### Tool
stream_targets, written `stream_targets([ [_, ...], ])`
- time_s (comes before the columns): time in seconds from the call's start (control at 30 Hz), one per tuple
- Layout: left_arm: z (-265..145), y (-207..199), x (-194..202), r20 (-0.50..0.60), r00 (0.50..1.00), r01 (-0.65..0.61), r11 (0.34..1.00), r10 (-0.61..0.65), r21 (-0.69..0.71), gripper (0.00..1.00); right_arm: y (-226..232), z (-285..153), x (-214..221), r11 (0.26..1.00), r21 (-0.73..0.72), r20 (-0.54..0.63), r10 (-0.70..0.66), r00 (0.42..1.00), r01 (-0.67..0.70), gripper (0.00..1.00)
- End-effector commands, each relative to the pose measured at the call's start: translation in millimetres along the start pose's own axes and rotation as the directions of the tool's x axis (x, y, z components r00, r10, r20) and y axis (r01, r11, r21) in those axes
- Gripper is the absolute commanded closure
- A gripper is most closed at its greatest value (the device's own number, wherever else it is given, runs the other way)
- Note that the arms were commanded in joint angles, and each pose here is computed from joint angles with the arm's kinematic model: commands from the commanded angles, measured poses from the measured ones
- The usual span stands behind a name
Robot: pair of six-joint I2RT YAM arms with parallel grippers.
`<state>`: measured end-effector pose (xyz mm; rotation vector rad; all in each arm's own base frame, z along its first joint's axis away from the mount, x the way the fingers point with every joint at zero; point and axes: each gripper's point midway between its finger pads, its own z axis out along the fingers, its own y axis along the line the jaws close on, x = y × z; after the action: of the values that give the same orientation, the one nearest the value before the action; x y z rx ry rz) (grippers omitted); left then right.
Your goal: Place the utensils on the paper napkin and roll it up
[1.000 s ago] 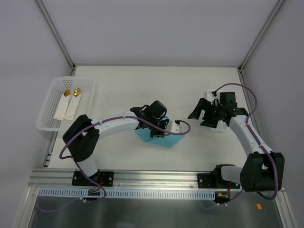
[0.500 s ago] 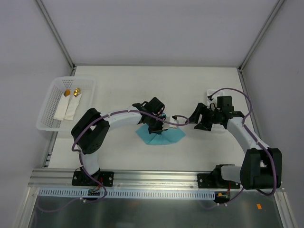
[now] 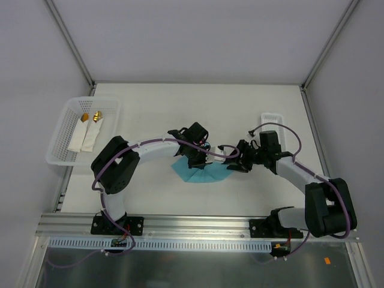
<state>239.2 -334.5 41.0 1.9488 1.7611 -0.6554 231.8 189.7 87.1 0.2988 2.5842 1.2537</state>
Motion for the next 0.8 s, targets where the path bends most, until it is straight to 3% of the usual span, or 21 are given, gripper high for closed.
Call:
stream_targets([
  [0.0, -1.6, 7.9, -11.5, 0.053, 0.999, 0.002, 1.000, -0.002, 0.009, 1.00, 24.3, 10.8, -1.7, 0.991, -0.116, 0.017, 0.068, 0.998, -0.066, 0.49],
  [0.37, 1.3, 10.9, -10.8, 0.053, 0.999, 0.006, 1.000, -0.007, 0.004, 1.00, 40.4, 49.0, 19.2, 0.970, -0.195, -0.049, 0.141, 0.989, -0.148, 0.54],
  [0.77, 0.4, 15.2, -11.4, 0.057, 0.998, 0.009, 1.000, -0.009, -0.005, 1.00, 29.6, 78.1, 34.9, 0.966, -0.140, -0.107, 0.203, 0.973, -0.217, 0.69],
])
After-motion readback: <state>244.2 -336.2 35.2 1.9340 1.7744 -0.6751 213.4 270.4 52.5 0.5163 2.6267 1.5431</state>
